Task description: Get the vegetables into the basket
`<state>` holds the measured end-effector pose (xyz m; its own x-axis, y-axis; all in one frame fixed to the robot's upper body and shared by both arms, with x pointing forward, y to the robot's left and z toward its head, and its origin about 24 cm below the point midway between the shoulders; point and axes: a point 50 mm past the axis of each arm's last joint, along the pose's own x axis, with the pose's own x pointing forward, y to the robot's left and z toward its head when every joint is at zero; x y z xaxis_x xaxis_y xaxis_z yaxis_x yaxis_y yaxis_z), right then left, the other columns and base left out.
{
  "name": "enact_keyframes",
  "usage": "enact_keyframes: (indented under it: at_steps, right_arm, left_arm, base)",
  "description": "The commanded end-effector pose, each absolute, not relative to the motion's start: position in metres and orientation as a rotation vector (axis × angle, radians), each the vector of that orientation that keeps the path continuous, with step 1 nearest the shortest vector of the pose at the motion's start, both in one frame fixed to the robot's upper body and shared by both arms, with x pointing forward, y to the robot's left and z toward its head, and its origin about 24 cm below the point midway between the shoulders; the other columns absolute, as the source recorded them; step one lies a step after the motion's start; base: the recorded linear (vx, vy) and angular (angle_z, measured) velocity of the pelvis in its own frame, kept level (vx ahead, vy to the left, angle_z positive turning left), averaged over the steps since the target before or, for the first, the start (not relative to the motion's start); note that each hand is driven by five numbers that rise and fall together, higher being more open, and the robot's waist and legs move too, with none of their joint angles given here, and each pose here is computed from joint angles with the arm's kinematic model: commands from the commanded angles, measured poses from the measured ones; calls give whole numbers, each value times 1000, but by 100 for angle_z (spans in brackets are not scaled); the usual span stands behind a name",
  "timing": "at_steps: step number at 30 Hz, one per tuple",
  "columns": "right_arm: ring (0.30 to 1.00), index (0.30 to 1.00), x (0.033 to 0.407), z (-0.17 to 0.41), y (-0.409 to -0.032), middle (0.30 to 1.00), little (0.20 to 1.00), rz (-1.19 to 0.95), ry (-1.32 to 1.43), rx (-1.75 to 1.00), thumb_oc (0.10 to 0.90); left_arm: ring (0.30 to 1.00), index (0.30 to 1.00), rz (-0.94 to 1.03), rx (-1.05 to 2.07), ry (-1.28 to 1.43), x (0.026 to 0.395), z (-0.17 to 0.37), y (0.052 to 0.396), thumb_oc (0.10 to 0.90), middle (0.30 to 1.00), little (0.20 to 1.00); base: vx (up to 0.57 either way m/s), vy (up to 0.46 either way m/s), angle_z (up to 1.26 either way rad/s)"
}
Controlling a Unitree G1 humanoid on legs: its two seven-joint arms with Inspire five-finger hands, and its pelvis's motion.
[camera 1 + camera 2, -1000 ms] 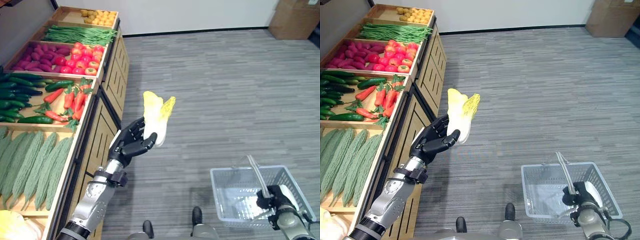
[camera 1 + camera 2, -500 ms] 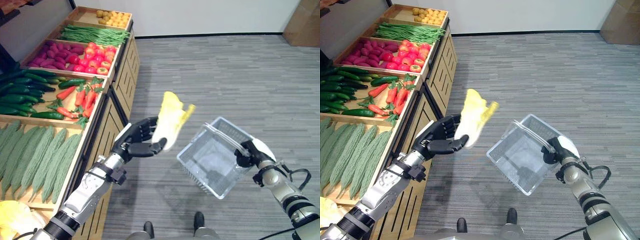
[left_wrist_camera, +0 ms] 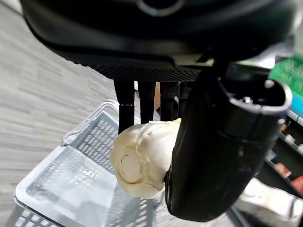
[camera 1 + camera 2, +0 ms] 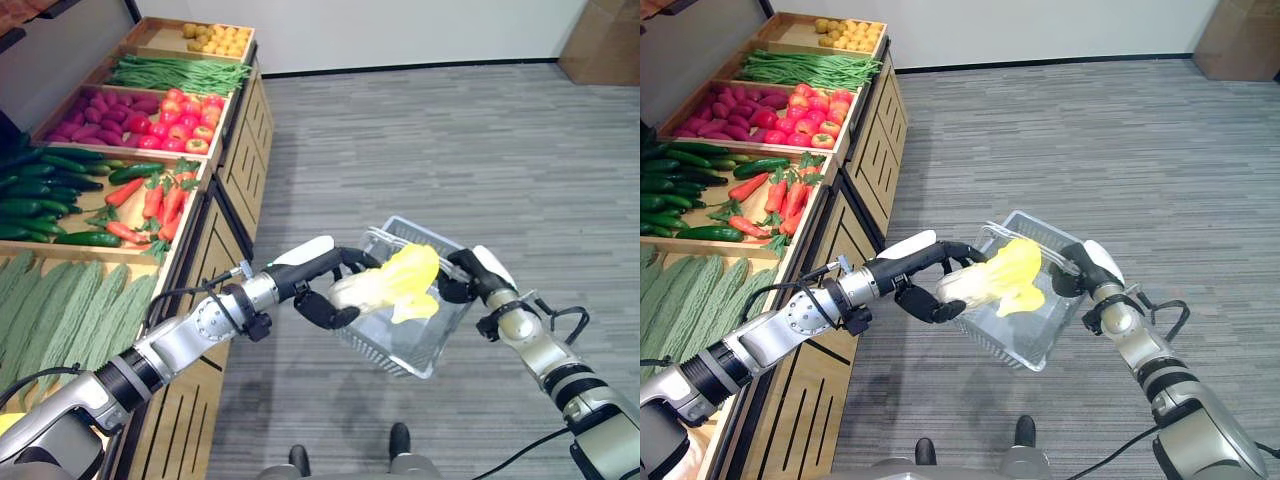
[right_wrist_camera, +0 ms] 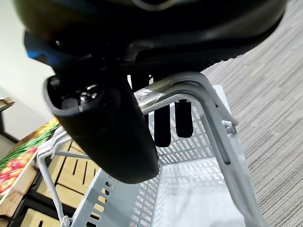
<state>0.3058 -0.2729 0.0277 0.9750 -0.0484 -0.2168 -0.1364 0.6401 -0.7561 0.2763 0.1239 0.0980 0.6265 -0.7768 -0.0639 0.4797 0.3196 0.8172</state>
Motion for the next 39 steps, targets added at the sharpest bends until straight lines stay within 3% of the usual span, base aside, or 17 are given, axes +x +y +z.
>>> enact_keyframes:
  at_steps: [1, 7, 9, 19, 20, 21, 31, 35, 39]
  right_arm:
    - [300, 300, 347, 121, -225, 300, 300, 77, -243, -715, 400]
    - [300, 300, 339, 117, -203, 300, 300, 182, -275, -642, 400]
    - [300, 300, 328, 109, -180, 300, 300, 307, -287, -604, 400]
    - [300, 300, 316, 98, -146, 300, 300, 424, -301, -504, 400]
    - [300, 300, 314, 96, -142, 300, 300, 438, -301, -493, 400]
    - [300, 300, 314, 95, -140, 300, 300, 447, -299, -491, 400]
    - [300, 300, 313, 90, -139, 300, 300, 395, -283, -429, 400]
    - [300, 300, 314, 80, -153, 300, 300, 301, -240, -424, 400]
    - [300, 300, 313, 63, -193, 300, 300, 98, -150, -500, 400]
  left_arm:
    - [300, 300, -762, 1024, -576, 285, 116, 121, 400, 300, 300]
    - [300, 300, -684, 1177, -572, 294, 100, 129, 400, 300, 300]
    - [300, 300, -599, 1267, -559, 301, 88, 136, 400, 300, 300]
    - [300, 300, -515, 1320, -500, 307, 63, 134, 400, 300, 300]
    - [517, 517, -509, 1325, -487, 308, 59, 133, 555, 517, 517]
    - [1000, 1000, -508, 1328, -484, 308, 58, 132, 900, 1000, 1000]
    - [1000, 1000, -535, 1255, -493, 298, 51, 119, 900, 1000, 1000]
    - [1000, 1000, -539, 1184, -478, 293, 51, 118, 900, 1000, 1000]
    - [1000, 1000, -626, 878, -367, 272, 56, 121, 900, 1000, 1000]
  base:
    - [23, 4, -5]
    - [18, 2, -3]
    - [40, -1, 0]
    - [6, -3, -4]
    - [11, -6, -7]
    - [11, -8, -5]
    - [0, 0, 0]
    - [0, 0, 0]
    - [3, -1, 4]
